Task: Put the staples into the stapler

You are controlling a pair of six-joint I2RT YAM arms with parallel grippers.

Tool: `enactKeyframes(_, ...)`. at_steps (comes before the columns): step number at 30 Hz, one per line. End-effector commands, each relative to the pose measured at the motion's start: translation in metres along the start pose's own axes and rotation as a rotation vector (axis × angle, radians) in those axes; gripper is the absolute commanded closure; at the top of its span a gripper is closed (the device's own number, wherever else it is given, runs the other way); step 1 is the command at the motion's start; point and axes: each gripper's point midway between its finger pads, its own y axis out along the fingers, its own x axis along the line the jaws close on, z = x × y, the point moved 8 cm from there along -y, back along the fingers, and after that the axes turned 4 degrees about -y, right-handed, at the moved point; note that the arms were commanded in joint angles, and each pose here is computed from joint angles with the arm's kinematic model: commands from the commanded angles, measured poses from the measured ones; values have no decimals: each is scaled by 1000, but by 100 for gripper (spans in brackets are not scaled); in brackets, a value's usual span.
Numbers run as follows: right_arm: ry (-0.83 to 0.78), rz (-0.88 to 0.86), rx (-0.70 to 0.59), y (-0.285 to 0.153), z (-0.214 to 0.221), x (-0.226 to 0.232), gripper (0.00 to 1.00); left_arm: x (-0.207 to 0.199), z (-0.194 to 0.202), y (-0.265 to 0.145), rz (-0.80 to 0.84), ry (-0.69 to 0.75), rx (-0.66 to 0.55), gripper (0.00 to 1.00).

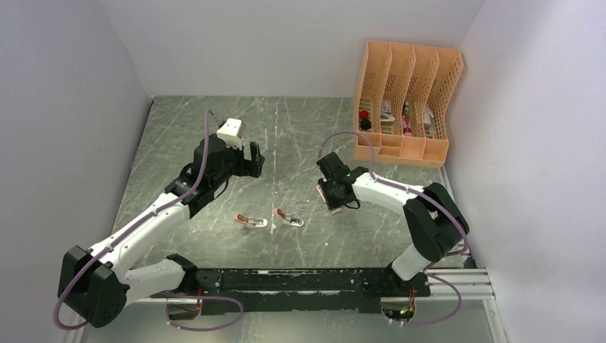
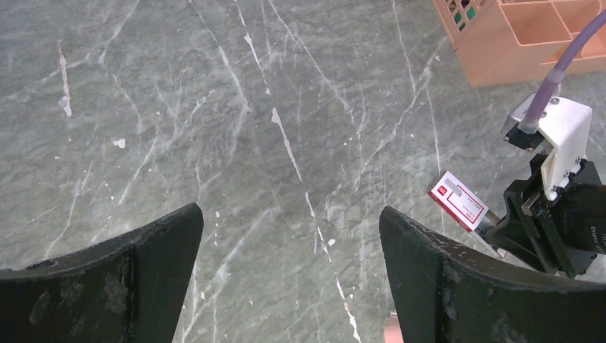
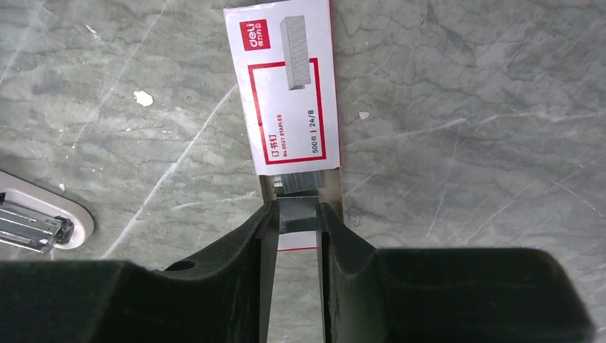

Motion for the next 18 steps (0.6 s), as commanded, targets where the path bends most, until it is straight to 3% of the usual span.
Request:
enactKeyframes(1, -11, 8, -9, 0, -6, 2, 70, 0, -7, -2, 2, 5, -15, 2)
enactKeyframes(18, -15, 13, -6, 1, -6, 3, 64, 1, -7, -1, 1, 5, -14, 3)
